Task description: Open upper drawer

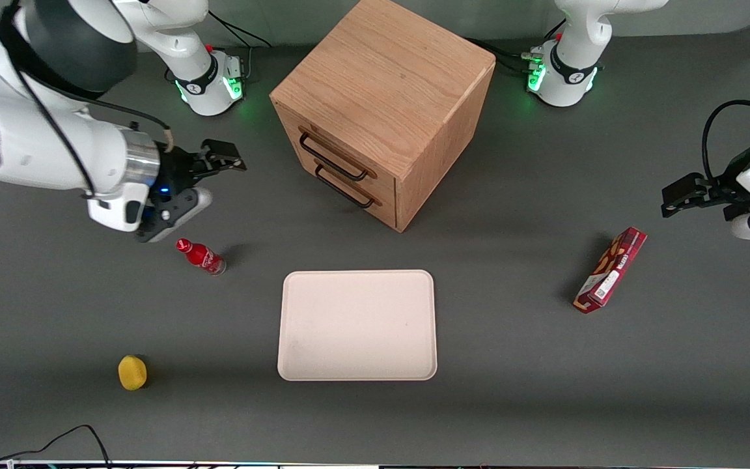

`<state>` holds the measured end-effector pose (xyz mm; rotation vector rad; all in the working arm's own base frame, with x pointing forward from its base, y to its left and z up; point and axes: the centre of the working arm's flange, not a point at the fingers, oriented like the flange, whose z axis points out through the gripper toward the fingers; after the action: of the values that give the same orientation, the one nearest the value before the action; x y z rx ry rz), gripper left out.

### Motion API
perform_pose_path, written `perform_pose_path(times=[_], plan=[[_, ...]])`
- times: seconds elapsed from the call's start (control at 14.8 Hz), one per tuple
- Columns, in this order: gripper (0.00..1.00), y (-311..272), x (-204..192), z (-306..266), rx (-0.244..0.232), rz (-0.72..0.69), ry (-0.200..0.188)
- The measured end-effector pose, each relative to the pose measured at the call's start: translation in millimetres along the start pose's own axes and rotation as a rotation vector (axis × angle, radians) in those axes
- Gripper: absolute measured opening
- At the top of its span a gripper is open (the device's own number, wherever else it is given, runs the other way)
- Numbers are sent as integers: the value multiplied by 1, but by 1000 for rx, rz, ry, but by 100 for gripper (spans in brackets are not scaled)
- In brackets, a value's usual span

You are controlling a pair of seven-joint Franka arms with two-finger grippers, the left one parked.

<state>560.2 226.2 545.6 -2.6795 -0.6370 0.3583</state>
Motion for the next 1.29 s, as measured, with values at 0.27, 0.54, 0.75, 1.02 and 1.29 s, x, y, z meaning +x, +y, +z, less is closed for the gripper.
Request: perform_pose_path(times=[0.27,0.54,0.75,1.02,1.29], plan=[[100,-43,25,41,-3,-159,-11],[100,-76,37,80,-30,-222,-25],[100,-85,39,111,-64,-265,-34],[100,-94,40,143,-80,-308,-35],[100,-97,37,159,-83,-315,-52]])
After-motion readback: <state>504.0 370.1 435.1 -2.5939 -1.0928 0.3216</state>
